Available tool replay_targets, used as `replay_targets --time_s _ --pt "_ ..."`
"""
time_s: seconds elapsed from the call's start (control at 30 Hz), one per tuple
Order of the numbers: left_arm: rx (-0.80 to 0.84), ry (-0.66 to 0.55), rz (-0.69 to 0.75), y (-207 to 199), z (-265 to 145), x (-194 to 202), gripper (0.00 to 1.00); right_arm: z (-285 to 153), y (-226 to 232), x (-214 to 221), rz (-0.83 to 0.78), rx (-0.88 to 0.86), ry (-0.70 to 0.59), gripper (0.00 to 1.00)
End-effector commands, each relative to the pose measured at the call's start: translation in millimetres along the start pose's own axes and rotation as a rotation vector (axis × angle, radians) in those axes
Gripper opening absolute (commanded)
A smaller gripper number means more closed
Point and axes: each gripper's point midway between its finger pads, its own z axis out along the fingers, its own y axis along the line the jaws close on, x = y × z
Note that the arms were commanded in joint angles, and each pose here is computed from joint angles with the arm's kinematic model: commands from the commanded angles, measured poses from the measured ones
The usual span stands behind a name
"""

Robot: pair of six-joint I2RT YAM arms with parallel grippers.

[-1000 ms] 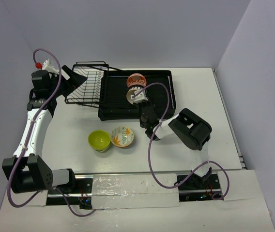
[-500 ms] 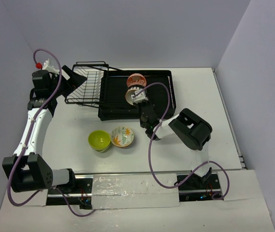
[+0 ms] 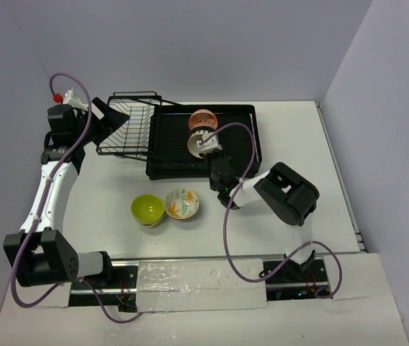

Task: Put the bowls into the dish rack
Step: Insert the bowl into the dish rack.

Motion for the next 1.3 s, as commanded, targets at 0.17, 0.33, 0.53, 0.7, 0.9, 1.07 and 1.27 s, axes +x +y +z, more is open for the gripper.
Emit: replay_targets --time_s 0.17,0.33,0.53,0.7,0.9,1.07,1.27 --pt "0.059 -0.063 0.052 -21 -10 -20 0.94 -4 -19 -21 0.073 0.036 -0.035 0.0" --pt "0.056 -0.059 0.049 -19 -9 -17 0.94 -4 -15 -20 0.076 0.015 -0.023 0.0" --pt "0.066 -0.068 0.06 -24 -13 -17 0.95 -4 -13 -19 0.077 0.007 -0.02 0.0" --pt "0.067 -0.064 0.06 -24 -13 -17 0.95 -3 -12 -20 0.075 0.003 -0.019 0.0" --pt "0.072 -0.065 0.064 -25 -14 -16 0.95 -2 -12 -20 0.074 0.004 -0.013 0.0" --pt "0.043 -0.07 0.076 -20 -11 -19 0.95 3 -11 -22 0.079 0.019 0.0 0.0" --pt "0.029 -0.076 0.064 -11 -11 -24 0.95 10 -18 -34 0.096 0.053 0.001 0.0"
